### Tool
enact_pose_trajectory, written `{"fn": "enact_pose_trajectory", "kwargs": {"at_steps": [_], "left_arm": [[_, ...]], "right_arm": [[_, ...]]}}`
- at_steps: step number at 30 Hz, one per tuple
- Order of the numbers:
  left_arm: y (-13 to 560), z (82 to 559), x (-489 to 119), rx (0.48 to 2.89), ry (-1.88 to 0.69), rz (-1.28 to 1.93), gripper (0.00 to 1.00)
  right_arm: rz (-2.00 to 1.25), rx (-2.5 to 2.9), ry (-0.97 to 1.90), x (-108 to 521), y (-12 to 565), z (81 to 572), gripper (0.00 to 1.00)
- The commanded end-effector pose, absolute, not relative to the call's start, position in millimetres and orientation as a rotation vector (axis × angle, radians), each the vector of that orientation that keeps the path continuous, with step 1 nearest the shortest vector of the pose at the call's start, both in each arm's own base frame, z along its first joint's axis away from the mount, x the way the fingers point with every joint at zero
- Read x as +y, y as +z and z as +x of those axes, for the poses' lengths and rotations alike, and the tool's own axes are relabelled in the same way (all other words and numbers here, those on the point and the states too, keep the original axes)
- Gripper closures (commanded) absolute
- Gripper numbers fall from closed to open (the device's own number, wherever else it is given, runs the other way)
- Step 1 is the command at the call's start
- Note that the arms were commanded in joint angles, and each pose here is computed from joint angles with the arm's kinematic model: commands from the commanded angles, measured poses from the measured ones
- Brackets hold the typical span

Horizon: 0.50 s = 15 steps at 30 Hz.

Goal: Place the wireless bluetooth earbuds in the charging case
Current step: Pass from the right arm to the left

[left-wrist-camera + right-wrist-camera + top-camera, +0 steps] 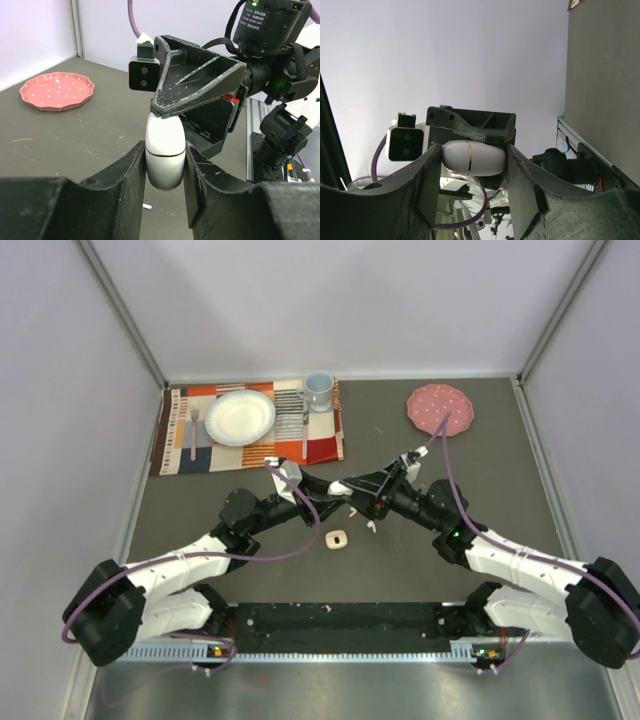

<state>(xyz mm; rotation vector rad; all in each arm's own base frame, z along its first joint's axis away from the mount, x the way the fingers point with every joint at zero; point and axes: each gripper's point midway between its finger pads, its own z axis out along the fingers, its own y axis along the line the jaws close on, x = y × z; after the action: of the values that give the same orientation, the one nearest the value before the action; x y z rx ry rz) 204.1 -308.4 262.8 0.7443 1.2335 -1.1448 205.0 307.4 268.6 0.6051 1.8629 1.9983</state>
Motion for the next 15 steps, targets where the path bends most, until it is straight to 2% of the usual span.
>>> {"fn": "enact_pose_trajectory", "kwargs": {"at_steps": [1,10,13,14,15], "left_arm": [[279.3,203.3,-309.1,1.185,-1.145,0.731,0.61],[284.1,205.3,-307.9,1.172,-1.138,0.713,0.63],[284.1,205.0,-308.9,1.17,-1.141,0.719,0.68],[283.2,205.0,-309.2,1.173,-1.142,0.721,0.76],[283.0,205.5,-309.2,1.172,-1.139,0.721,0.8]], "right_arm": [[0.545,1.724,2.086,302.9,301.0,199.1,0.76],[0.556,1.742,2.088,302.8,294.7,197.6,0.76],[0.556,1.74,2.093,303.0,295.7,197.5,0.76],[0.557,1.739,2.092,303.0,295.2,197.8,0.76],[0.557,1.741,2.09,303.2,294.6,198.0,0.76]]}}
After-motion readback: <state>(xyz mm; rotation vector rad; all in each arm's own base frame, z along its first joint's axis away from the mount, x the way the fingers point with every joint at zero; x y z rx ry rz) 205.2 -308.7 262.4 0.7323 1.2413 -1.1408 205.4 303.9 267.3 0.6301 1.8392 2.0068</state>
